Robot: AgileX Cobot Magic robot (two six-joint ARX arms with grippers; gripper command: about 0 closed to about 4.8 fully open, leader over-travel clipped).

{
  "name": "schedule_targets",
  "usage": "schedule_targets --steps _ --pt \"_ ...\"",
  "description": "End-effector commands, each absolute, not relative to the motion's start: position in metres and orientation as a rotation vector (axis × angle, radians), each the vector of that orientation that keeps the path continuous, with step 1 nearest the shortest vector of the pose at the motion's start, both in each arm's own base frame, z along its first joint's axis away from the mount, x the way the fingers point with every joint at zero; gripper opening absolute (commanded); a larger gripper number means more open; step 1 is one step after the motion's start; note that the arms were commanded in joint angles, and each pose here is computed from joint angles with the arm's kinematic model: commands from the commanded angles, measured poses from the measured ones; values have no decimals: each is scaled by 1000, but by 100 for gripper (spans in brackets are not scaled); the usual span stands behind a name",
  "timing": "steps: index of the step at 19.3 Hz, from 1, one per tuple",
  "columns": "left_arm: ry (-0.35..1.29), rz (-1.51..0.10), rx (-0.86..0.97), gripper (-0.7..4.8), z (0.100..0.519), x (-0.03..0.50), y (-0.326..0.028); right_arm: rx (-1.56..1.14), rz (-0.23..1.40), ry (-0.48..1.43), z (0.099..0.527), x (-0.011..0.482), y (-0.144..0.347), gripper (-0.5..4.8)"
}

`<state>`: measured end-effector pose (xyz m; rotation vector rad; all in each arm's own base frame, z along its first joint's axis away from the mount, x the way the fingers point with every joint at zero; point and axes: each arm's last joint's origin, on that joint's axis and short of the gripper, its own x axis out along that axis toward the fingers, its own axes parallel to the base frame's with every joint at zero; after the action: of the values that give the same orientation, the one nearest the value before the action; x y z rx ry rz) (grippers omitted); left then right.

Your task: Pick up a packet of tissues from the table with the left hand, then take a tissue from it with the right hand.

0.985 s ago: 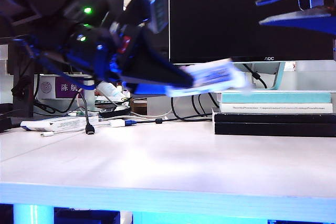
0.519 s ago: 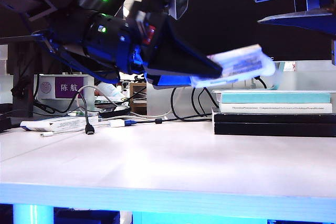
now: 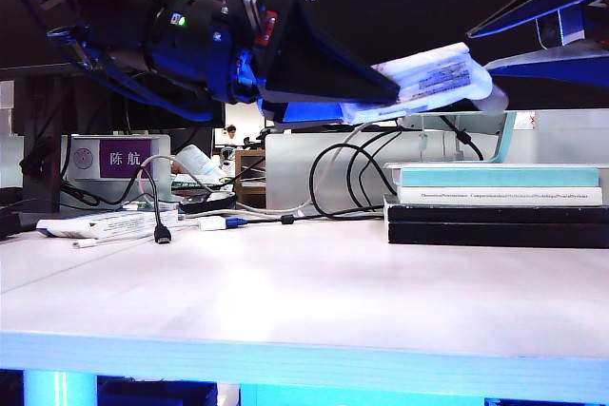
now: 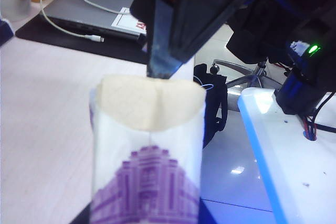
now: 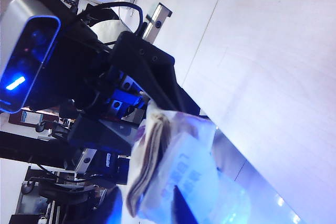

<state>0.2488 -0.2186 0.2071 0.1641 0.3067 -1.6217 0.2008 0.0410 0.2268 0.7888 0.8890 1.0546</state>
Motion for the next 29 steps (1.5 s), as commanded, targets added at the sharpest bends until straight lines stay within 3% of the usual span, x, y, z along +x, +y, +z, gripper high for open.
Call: schedule_targets --steps 1,17,19,23,24,25,29 --pt "277 -1625 171 183 210 249 -220 780 1060 882 227 203 41 121" --pt "270 -1620 194 183 209 243 -230 788 1111 888 223 208 44 115" --pt "270 -1619 195 183 209 243 -230 791 1113 891 223 208 44 83" --pt "248 -1621 194 183 211 243 -231 766 1159 908 224 206 55 76" --pt "248 -1620 195 182 211 242 -232 746 1187 906 224 206 60 14" --pt "255 -1618 195 182 210 242 -232 735 1174 893 225 207 61 -6" --pt "261 -1604 199 183 210 243 -231 697 1132 857 225 209 61 -6"
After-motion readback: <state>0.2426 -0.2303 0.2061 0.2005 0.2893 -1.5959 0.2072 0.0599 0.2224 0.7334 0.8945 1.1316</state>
